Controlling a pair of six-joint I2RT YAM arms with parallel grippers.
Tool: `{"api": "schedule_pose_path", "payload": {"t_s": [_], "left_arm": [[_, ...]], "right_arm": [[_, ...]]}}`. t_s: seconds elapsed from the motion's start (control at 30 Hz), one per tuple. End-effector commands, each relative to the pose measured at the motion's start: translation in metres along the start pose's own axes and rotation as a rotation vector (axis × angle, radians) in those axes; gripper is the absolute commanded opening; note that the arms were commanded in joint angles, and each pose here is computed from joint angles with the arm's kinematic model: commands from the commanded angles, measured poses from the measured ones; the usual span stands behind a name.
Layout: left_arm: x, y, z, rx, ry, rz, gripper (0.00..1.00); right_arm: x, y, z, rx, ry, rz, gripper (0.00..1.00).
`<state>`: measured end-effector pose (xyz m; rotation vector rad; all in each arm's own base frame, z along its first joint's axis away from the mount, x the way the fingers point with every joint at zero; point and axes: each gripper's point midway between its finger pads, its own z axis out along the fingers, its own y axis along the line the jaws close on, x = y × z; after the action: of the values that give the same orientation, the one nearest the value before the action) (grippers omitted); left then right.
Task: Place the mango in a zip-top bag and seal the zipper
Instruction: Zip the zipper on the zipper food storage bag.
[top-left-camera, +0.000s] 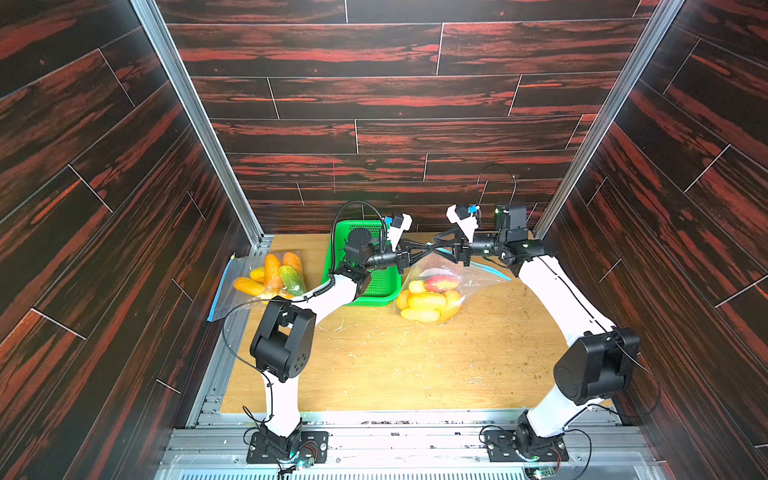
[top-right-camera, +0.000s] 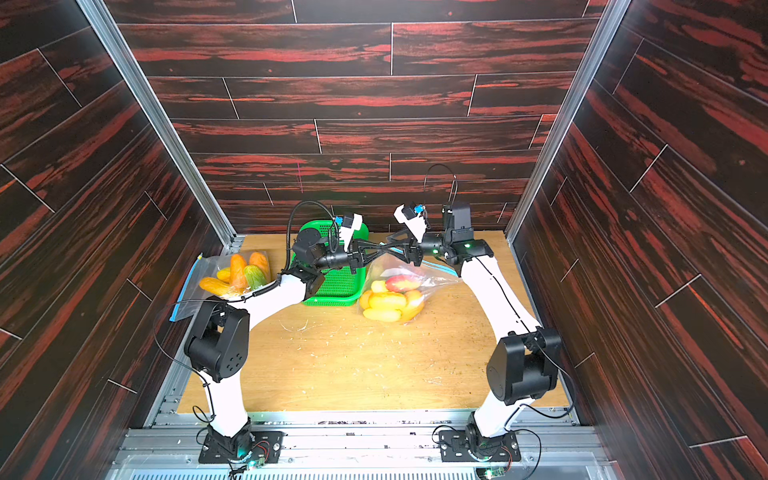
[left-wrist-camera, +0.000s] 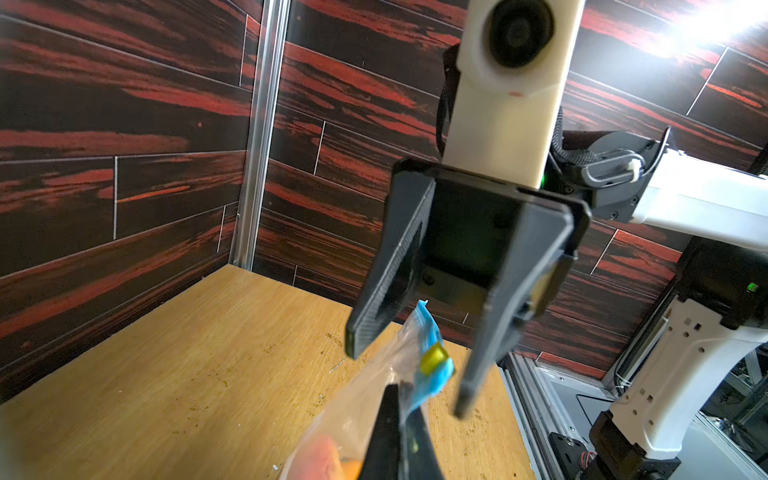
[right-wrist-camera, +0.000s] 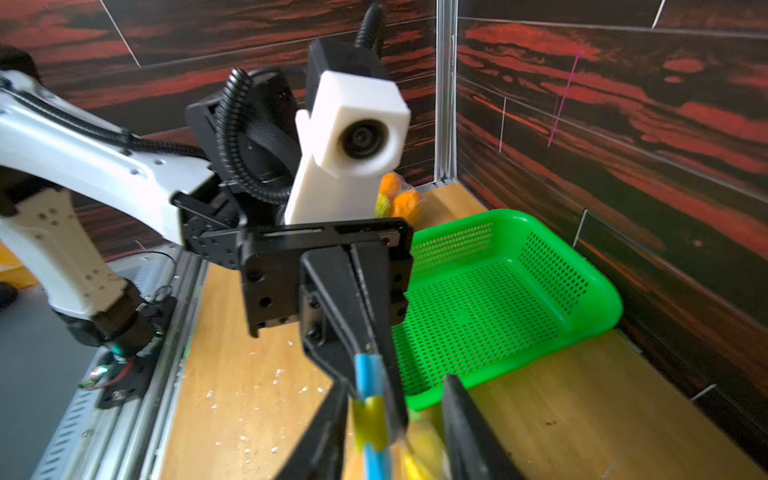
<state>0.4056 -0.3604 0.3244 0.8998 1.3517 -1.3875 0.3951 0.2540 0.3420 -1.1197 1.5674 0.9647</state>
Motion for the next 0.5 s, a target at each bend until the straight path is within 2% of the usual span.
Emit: {"api": "schedule_pose_path", "payload": {"t_s": [0.0,0.23,0.47], "left_arm": [[-0.019,-0.011,0.001,0.026,-0.041,0.069,0.00],[-0.016,-0.009,0.000,0.018,-0.037,0.067,0.00],[-0.017,-0.005,-0.001,-0.007,-0.041,0.060,0.00]], "right_arm": [[-0.004,-0.004,0.005,0.014,-0.018,-0.018,0.21],[-0.006,0.002,0.002,0.016,-0.040,-0.048,0.01],[0.004,0.003,-0.004,0.032,-0.007,-0.047,0.00]]}}
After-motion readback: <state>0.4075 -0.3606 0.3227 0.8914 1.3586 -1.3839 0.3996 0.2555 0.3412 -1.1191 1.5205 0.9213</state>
